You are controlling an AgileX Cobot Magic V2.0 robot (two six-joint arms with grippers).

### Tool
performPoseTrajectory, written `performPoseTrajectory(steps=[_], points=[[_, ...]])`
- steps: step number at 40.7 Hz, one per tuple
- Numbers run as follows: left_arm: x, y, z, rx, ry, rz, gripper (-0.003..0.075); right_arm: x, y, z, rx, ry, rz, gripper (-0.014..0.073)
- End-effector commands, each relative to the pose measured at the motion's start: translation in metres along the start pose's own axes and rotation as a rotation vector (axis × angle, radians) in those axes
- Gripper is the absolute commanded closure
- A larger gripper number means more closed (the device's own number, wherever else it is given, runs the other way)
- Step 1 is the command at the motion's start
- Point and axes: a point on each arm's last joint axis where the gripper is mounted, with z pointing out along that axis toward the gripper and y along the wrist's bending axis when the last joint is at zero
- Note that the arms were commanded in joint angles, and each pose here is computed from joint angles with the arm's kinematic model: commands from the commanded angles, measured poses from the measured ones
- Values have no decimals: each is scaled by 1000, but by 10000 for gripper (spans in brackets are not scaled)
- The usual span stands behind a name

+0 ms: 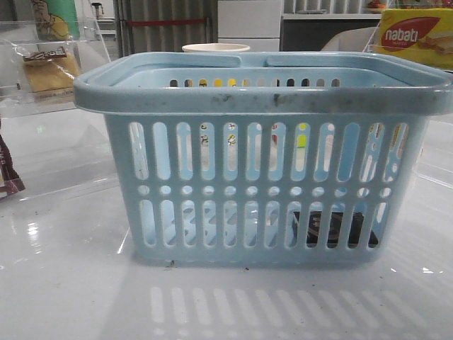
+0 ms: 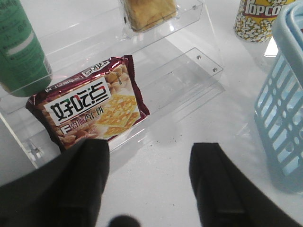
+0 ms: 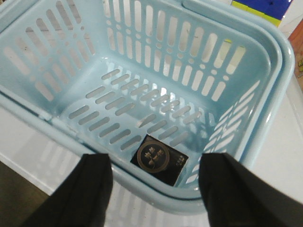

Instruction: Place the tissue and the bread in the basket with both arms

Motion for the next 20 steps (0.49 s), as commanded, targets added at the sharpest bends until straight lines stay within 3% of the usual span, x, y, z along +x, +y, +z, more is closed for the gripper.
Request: performPoseTrajectory(steps=[1, 11, 20], points=[[-16, 0, 2, 3, -81, -8, 286, 0, 0, -18, 2, -119, -22, 85], [-23, 0, 31, 8, -7, -22, 251, 16, -1, -28, 3, -89, -21, 85], [-58, 3, 56, 5, -19, -24, 235, 17, -1, -26, 4, -79, -21, 85]])
